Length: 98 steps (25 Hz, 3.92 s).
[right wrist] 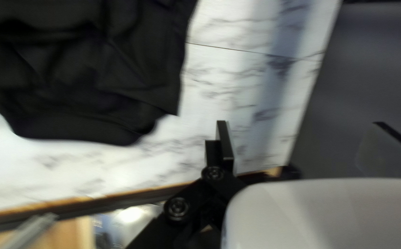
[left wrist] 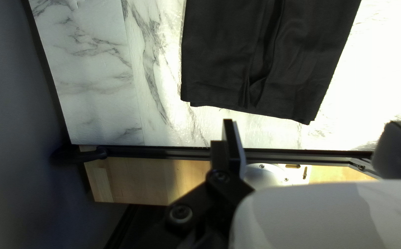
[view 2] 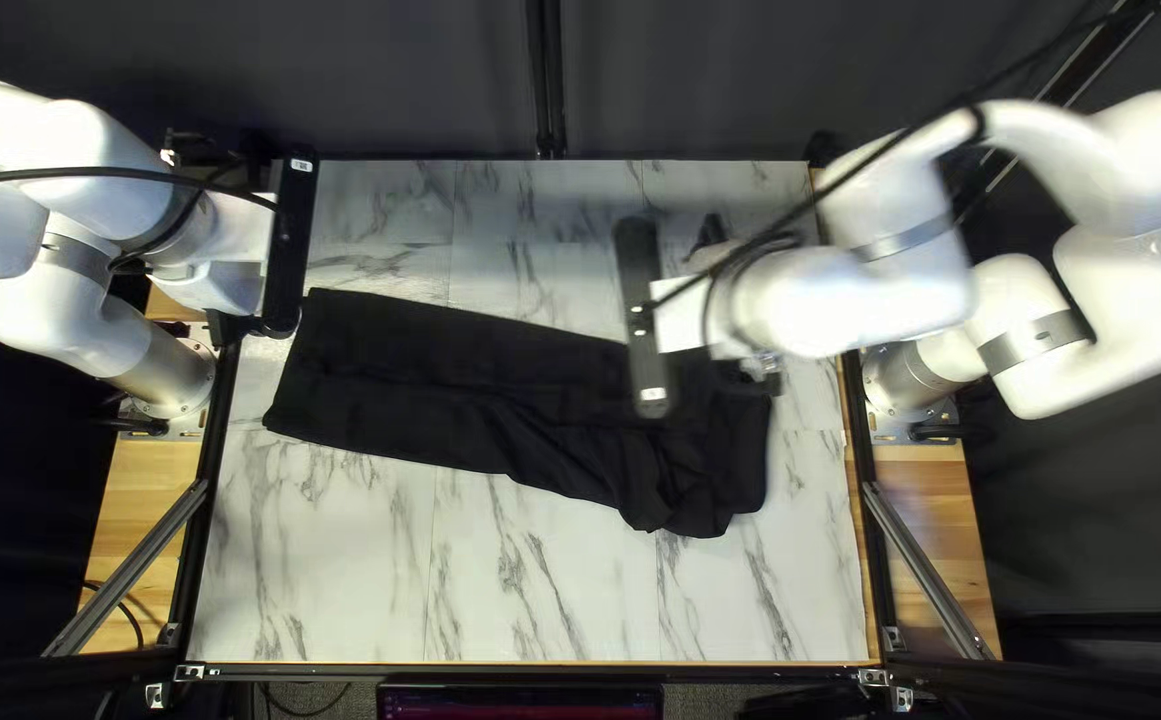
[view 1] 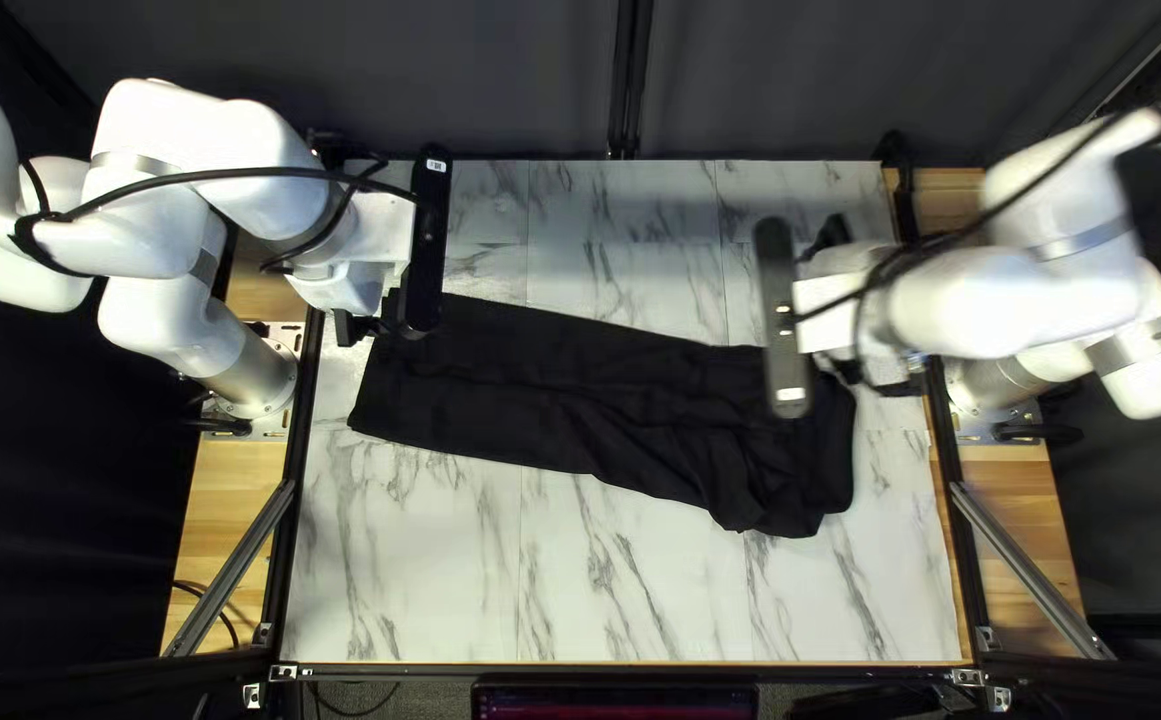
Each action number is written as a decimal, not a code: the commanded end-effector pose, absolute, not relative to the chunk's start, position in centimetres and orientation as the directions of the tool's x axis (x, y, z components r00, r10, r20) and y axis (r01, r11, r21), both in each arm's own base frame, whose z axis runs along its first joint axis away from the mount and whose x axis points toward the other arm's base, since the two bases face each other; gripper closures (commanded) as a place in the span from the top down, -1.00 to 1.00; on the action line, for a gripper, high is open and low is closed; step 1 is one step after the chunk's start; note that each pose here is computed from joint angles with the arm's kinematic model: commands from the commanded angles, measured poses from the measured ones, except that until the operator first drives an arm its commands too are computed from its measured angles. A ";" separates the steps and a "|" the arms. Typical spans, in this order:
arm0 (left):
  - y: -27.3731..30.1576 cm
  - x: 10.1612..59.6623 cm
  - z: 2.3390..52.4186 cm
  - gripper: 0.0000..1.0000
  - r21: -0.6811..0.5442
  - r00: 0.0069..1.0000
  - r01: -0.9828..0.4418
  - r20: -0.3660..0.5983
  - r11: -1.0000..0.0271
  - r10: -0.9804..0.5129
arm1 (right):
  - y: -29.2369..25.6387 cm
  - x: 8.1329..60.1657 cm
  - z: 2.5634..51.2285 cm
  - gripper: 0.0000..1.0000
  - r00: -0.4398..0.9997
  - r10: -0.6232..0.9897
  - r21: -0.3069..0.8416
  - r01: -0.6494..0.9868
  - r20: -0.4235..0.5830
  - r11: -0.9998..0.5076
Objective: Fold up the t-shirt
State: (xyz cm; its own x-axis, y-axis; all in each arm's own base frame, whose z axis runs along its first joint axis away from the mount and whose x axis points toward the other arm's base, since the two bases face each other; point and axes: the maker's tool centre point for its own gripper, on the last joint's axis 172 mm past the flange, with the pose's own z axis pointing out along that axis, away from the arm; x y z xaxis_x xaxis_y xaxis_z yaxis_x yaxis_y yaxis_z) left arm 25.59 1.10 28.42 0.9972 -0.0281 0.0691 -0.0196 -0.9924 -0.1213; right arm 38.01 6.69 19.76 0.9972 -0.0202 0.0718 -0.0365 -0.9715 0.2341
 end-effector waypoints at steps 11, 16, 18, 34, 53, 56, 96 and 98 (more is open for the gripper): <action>1.1 25.6 28.4 1.00 -0.121 0.997 -0.020 0.069 -0.992 -0.028 | 9.8 38.6 19.9 1.00 0.995 -0.084 0.166 -0.091 0.049 -0.982; 1.1 25.6 28.4 1.00 -0.121 0.997 -0.020 0.069 -0.992 -0.028 | 14.9 37.1 20.4 1.00 0.972 -0.230 0.073 -0.233 0.052 -0.970; 1.1 25.6 28.4 1.00 -0.121 0.997 -0.020 0.069 -0.992 -0.028 | 16.7 37.3 19.6 1.00 0.948 -0.308 0.011 -0.309 0.079 -0.951; 1.1 25.6 28.4 1.00 -0.121 0.997 -0.020 0.069 -0.992 -0.028 | 15.0 38.3 14.5 1.00 0.898 -0.440 -0.085 -0.437 0.020 -0.896; 1.1 25.6 28.4 1.00 -0.121 0.997 -0.020 0.069 -0.992 -0.028 | 10.8 39.1 7.7 1.00 0.852 -0.524 -0.219 -0.508 0.016 -0.833; 1.1 25.6 28.4 1.00 -0.121 0.997 -0.020 0.069 -0.992 -0.028 | 9.6 39.0 6.9 1.00 0.854 -0.520 -0.238 -0.501 0.023 -0.832; 1.1 25.6 28.4 1.00 -0.121 0.997 -0.020 0.069 -0.992 -0.028 | 7.5 39.1 9.3 -1.00 0.906 -0.422 -0.219 -0.410 0.011 -0.885; 1.1 25.6 28.4 1.00 -0.121 0.997 -0.020 0.069 -0.992 -0.028 | 6.6 38.8 9.9 -1.00 0.925 -0.380 -0.205 -0.372 0.003 -0.905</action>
